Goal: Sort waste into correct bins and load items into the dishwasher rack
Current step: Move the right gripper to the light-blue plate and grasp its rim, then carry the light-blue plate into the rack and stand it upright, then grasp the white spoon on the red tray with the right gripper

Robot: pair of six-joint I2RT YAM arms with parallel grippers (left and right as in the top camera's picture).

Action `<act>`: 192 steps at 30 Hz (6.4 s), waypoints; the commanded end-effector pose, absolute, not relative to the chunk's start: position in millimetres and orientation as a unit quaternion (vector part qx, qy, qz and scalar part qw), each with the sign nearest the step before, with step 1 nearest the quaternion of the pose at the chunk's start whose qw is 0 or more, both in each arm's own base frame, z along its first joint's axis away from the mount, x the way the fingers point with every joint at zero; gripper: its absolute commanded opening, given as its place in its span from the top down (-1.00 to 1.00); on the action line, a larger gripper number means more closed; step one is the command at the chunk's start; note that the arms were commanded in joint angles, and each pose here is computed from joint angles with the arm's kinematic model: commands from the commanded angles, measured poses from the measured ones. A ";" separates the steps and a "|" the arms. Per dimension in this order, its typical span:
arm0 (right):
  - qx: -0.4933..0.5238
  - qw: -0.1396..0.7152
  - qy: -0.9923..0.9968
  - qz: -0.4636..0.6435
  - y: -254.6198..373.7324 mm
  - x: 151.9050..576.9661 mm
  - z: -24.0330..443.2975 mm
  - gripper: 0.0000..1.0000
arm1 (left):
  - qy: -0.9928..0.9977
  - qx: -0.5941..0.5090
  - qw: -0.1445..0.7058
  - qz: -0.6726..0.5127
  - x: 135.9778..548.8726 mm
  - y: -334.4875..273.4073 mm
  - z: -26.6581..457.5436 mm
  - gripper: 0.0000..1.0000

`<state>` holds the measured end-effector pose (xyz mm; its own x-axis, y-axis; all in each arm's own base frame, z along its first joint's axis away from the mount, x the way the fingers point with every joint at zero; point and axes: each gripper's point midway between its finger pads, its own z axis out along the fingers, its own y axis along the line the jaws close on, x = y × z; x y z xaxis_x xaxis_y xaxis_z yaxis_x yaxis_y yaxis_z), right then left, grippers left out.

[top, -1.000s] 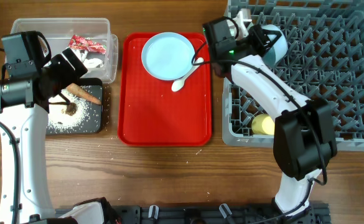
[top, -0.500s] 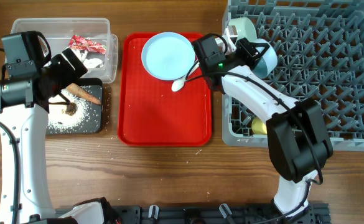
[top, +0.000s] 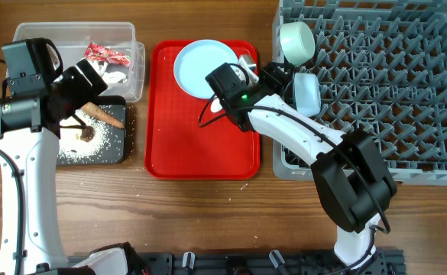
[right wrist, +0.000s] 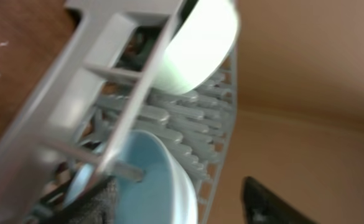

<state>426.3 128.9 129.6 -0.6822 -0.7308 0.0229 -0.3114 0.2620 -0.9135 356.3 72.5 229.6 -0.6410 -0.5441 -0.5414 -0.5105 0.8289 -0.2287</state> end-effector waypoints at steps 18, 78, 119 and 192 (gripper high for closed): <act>-0.021 0.378 0.917 0.123 288.9 446.0 165.1 -0.13 | 0.903 -0.287 0.318 -0.022 355.7 74.5 236.7 -1.00; 0.131 0.240 0.958 0.086 277.7 450.0 -20.9 0.81 | 0.903 -0.287 0.318 -0.022 355.7 74.5 236.8 -1.00; -0.115 0.312 0.819 -0.467 -50.9 445.9 306.3 0.91 | 0.903 -0.287 0.318 -0.022 355.7 74.5 236.7 -1.00; 0.150 0.120 0.974 0.121 287.5 399.2 -22.6 0.91 | 0.903 -0.287 0.318 -0.022 355.7 74.5 236.8 -1.00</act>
